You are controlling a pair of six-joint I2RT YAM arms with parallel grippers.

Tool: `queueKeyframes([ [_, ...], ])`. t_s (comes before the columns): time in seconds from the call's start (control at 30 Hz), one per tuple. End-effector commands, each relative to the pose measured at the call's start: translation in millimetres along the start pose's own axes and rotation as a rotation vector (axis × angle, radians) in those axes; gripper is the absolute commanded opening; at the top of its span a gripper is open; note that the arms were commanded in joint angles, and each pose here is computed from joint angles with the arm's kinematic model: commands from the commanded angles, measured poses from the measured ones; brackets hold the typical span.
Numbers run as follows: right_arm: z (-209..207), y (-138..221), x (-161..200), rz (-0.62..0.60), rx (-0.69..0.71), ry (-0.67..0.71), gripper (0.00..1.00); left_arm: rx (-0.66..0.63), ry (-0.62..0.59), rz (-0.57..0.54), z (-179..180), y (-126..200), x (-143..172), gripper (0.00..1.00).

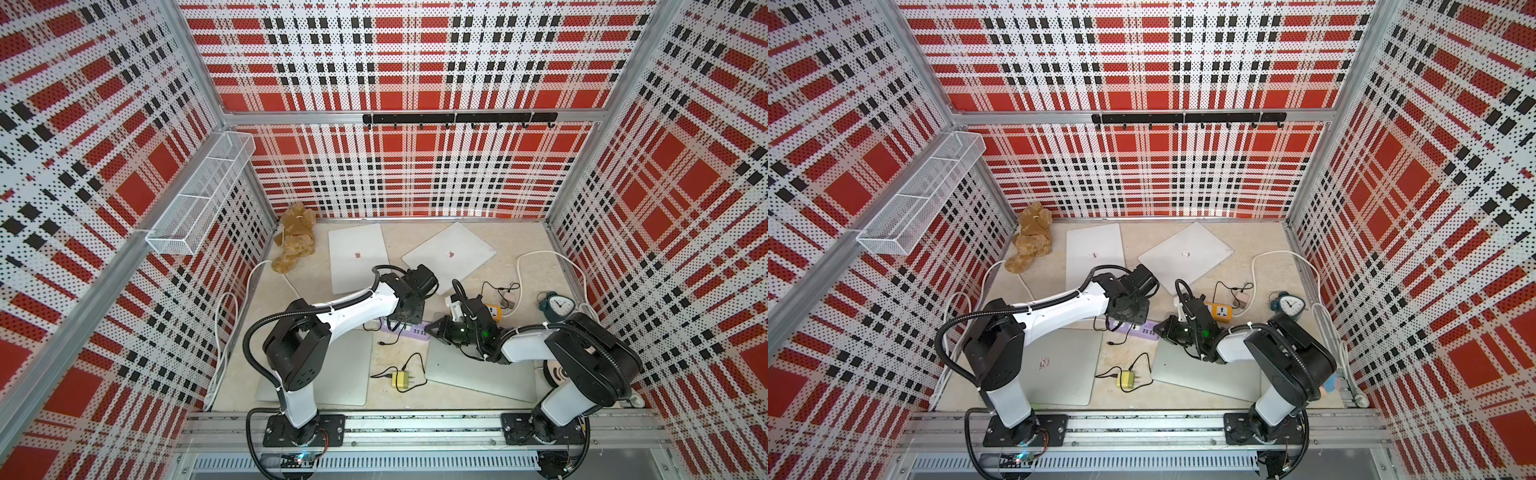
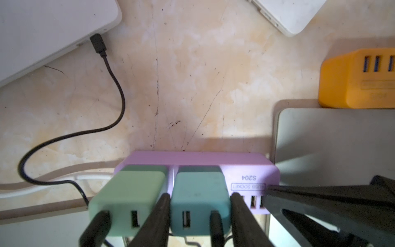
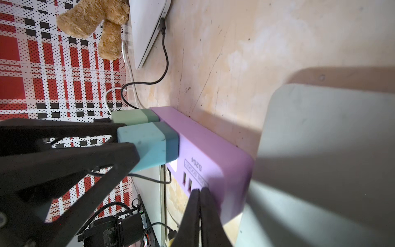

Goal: Unplug the laptop charger
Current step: Remove the plug from the socket.

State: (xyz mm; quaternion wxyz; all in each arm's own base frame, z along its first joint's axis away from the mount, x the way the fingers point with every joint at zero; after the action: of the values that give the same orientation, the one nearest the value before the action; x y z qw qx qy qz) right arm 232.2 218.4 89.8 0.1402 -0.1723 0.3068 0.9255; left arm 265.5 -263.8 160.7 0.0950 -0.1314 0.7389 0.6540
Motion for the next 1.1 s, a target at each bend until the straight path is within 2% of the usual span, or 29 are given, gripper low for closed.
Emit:
queueKeyframes([
  [0.0, -27, -2, 20, 0.078, 0.151, -0.057, 0.08, 0.144, 0.033, -0.047, -12, 23, -11, 0.25],
  [0.27, -31, -6, 23, 0.104, 0.174, -0.055, 0.08, 0.029, -0.014, -0.048, -8, 10, -2, 0.24],
  [0.47, -33, -7, 25, 0.115, 0.195, -0.056, 0.08, -0.02, -0.022, -0.078, -7, 14, -4, 0.24],
  [1.07, -41, -12, 33, 0.145, 0.234, -0.065, 0.07, -0.053, -0.07, -0.09, -12, 13, -2, 0.23],
])
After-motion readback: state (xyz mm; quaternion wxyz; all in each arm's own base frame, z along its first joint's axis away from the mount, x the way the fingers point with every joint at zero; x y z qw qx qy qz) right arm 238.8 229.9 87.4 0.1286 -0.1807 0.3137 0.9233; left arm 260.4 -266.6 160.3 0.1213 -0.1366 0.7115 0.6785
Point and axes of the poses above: each gripper's point midway between its finger pads, its own y axis back along the fingers, its own z axis along the line the jaws close on, x = y × z, the point moved 8 cm from there along y, back along the fingers, and after that the axes turned 14 degrees about y, right-handed, at the moved point
